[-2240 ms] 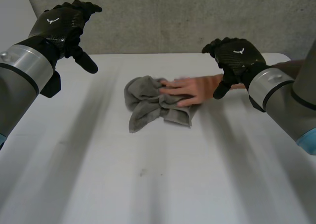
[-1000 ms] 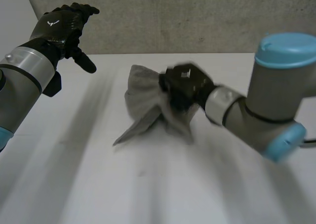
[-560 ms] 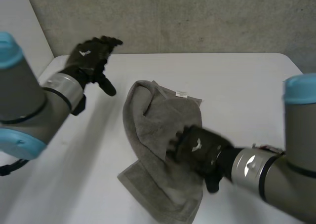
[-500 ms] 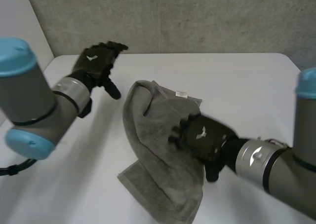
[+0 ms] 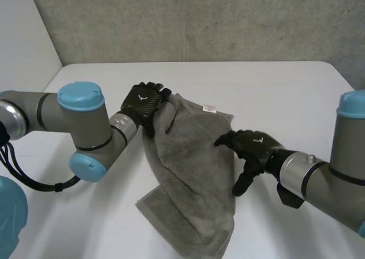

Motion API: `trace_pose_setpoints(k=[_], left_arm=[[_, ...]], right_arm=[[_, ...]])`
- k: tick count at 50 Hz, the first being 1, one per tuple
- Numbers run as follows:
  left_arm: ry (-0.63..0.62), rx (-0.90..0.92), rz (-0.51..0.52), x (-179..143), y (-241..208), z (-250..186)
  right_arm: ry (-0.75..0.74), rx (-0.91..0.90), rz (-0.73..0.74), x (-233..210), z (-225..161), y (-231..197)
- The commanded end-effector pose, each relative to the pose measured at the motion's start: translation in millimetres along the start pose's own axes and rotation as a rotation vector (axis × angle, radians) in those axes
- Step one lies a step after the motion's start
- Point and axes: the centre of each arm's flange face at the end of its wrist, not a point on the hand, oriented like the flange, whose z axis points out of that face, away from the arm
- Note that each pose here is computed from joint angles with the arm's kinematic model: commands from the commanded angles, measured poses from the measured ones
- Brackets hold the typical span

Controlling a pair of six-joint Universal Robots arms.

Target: Fold the towel.

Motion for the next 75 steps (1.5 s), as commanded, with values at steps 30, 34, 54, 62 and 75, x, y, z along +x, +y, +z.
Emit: trace_pose_setpoints(k=[30, 34, 54, 62, 75], left_arm=[[-0.060, 0.032, 0.045, -15.1, -18.2, 2.4], [-0.184, 0.043, 0.063, -36.8, -59.0, -29.9], [-0.151, 0.039, -0.046, -3.1, -95.0, -156.0], [-0.118, -0.155, -0.167, 8.9, -28.9, -118.4], [-0.141, -0.070, -0.209, -0.2, -24.8, -75.3]], right_arm=[[0.004, 0.088, -0.231, -50.3, -1.7, 15.2], [0.114, 0.182, -0.352, -21.8, -7.3, -21.6], [0.300, 0.280, -0.492, 51.7, 27.0, -104.7], [0.282, 0.174, -0.510, 63.3, 83.5, -66.1], [0.483, 0.265, -0.603, 79.5, 110.8, -82.4]])
